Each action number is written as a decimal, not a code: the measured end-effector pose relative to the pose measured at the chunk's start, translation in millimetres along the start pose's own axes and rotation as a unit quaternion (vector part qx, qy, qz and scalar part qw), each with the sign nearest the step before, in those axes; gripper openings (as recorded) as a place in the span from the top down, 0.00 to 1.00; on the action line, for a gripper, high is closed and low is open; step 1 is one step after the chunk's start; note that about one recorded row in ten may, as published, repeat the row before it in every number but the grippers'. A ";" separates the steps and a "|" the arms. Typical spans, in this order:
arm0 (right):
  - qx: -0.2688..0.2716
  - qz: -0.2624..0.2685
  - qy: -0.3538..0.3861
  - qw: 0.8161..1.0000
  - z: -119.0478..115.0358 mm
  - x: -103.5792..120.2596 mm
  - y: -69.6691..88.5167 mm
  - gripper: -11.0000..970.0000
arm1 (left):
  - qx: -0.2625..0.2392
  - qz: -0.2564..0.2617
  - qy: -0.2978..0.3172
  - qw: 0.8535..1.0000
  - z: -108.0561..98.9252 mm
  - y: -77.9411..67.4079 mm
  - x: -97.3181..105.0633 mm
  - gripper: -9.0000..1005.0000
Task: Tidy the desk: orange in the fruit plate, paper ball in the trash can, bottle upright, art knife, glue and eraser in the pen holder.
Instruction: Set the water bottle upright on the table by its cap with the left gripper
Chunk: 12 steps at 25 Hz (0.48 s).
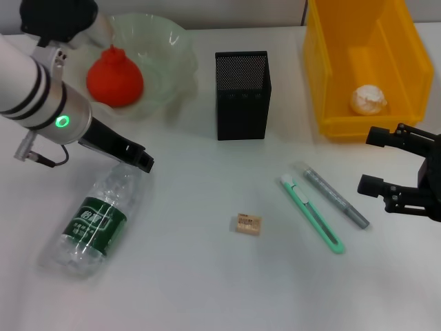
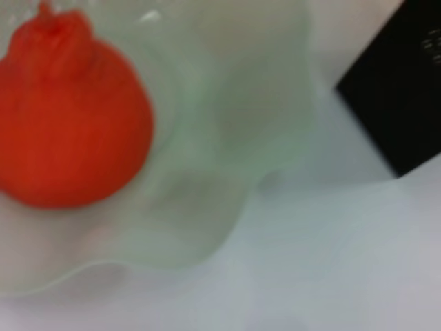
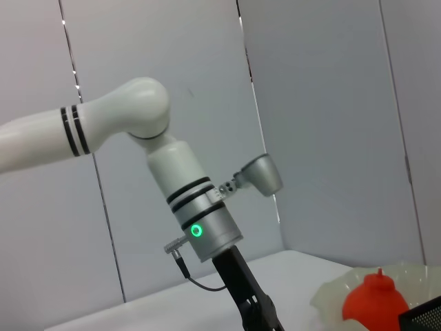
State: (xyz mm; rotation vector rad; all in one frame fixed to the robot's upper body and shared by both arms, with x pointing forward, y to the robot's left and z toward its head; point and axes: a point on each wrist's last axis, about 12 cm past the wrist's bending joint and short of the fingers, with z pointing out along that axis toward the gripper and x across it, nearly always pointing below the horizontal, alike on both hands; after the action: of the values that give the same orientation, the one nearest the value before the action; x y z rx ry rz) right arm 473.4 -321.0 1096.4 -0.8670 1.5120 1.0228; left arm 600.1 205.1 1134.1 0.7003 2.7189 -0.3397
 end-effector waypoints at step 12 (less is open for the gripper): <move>-0.001 0.026 -0.051 0.998 -10.5 -5.3 6.1 0.13 | 0.118 -0.002 -0.165 0.979 -47.3 25.8 38.8 0.55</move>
State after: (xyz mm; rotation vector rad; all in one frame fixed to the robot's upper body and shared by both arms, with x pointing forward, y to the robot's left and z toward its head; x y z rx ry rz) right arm 464.9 -328.5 1103.2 -0.7683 1.4540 1.0901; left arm 569.5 258.0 1160.2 0.6339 2.3877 -0.7217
